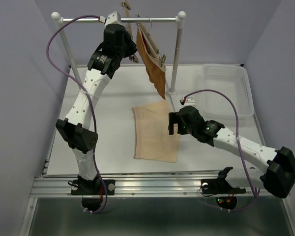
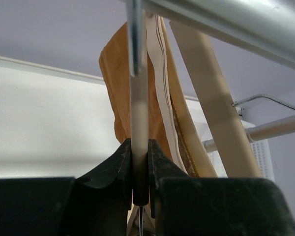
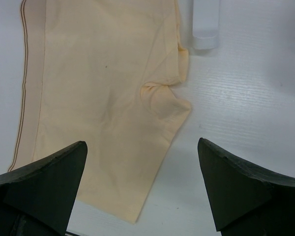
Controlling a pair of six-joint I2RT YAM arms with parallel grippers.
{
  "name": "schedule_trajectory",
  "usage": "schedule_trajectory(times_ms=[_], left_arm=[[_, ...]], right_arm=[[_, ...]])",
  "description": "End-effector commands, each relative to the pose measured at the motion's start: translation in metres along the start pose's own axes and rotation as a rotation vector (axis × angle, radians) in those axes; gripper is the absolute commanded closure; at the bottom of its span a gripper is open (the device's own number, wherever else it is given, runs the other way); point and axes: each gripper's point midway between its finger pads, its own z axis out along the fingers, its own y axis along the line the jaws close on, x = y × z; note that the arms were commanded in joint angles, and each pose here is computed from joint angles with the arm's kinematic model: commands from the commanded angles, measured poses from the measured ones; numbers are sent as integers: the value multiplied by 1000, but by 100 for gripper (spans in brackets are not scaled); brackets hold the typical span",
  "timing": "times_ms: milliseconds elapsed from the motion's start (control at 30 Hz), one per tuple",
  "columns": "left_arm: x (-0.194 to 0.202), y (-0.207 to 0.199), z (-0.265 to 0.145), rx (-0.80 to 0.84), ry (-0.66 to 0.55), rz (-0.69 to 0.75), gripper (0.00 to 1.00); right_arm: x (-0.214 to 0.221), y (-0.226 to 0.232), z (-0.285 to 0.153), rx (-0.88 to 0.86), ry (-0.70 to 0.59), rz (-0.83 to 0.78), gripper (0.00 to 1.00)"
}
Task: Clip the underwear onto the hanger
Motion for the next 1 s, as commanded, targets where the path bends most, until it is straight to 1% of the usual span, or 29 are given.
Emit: schedule_trajectory(times_ms=[0,67,167,333,433,500,533,633,700,733,833,967], left_arm=[[-46,-17,-29,55,-119,-4,82],[-50,-19,-33,64,-129,-1,86],[-56,-19,-39,63,-149,8,100],[-63,-18,-50,66,-170,49,100],[-69,-21,-64,88,-190,66,100],[-69,-19,-72,95,-199,74,100],[-62,-16,-71,91,-184,84,100],[-64,-14,-82,98,-196,88,100],[-60,-9,-86,85,-191,86,100],[-49,-3,-83,70,-169,91,100],[-42,2,-91,77,-158,99,100],[-17,16,-102,81,-121,107,100]], right_arm=[[-25,5,-2,0,-55,11,0],[-24,6,-1,0,-48,6,0],[-28,10,-1,-12,-51,9,0],[-32,14,-3,-32,-56,7,0],[-34,16,-4,-42,-59,1,0],[-34,17,-4,-48,-58,-4,0],[-34,17,-5,-52,-60,-5,0],[-36,20,-6,-67,-62,-8,0],[-37,21,-7,-73,-64,-12,0],[-38,22,-7,-76,-66,-12,0],[-38,23,-9,-86,-66,-18,0],[-40,27,-12,-116,-75,-23,0]])
